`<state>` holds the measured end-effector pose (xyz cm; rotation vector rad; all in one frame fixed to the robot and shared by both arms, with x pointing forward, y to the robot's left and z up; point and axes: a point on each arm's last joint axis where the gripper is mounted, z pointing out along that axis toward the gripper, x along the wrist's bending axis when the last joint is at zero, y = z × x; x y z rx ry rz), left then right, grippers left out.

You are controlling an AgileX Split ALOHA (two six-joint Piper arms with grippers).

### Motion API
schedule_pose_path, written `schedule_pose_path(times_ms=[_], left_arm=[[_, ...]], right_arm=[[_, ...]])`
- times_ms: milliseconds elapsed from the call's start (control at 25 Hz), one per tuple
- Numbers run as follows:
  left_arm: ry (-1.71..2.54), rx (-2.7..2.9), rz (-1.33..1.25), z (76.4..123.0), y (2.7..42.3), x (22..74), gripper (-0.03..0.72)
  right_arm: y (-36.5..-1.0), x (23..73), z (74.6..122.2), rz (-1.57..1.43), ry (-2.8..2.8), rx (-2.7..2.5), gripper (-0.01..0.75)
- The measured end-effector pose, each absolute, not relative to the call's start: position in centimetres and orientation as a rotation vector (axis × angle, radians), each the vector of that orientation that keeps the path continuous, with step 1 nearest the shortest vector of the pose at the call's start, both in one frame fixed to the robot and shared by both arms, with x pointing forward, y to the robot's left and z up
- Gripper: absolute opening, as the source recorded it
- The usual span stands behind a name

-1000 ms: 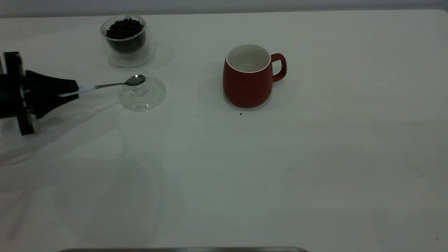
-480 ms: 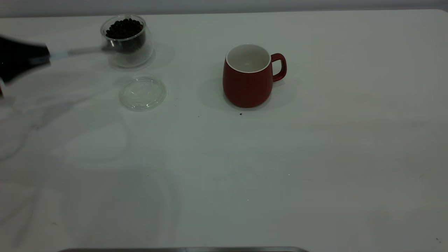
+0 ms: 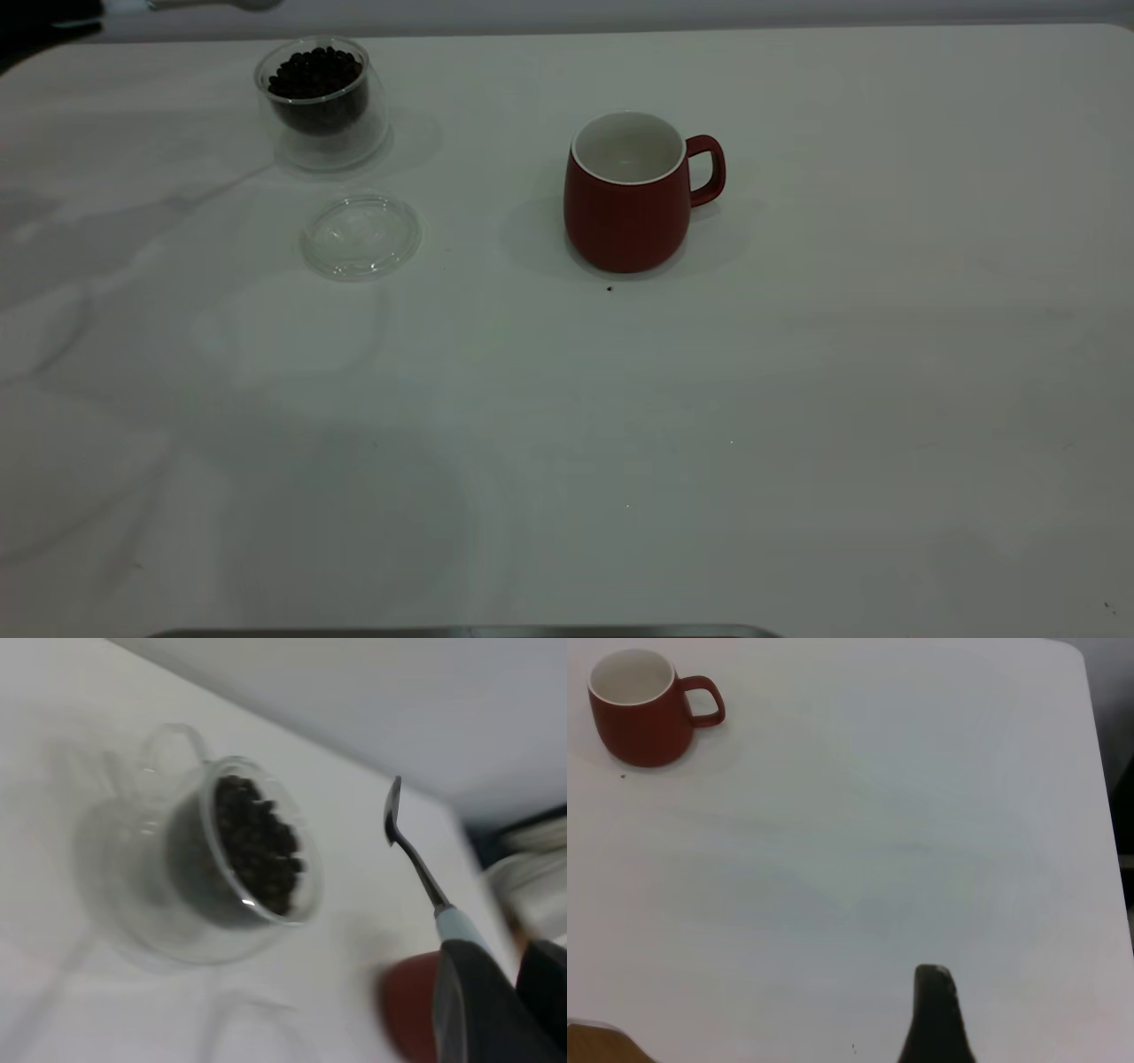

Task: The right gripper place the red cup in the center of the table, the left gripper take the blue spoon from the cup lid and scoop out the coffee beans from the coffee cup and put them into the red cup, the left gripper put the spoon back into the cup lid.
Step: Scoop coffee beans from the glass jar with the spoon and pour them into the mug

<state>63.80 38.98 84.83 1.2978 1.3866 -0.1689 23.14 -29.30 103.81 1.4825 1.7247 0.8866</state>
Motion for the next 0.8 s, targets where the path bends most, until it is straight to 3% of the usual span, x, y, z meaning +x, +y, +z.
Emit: schedule_pose_path(times_ms=[440, 800], left_arm=[[1.284, 1.553, 0.111, 84.0, 37.2, 65.3, 0.124], [1.254, 1.618, 0.147, 82.8, 36.1, 65.6, 0.124]], right_arm=[[-29.3, 23.1, 103.8, 0.887, 1.724, 1.482, 0.59], [-29.3, 23.1, 103.8, 0.886, 1.724, 1.482, 0.59]])
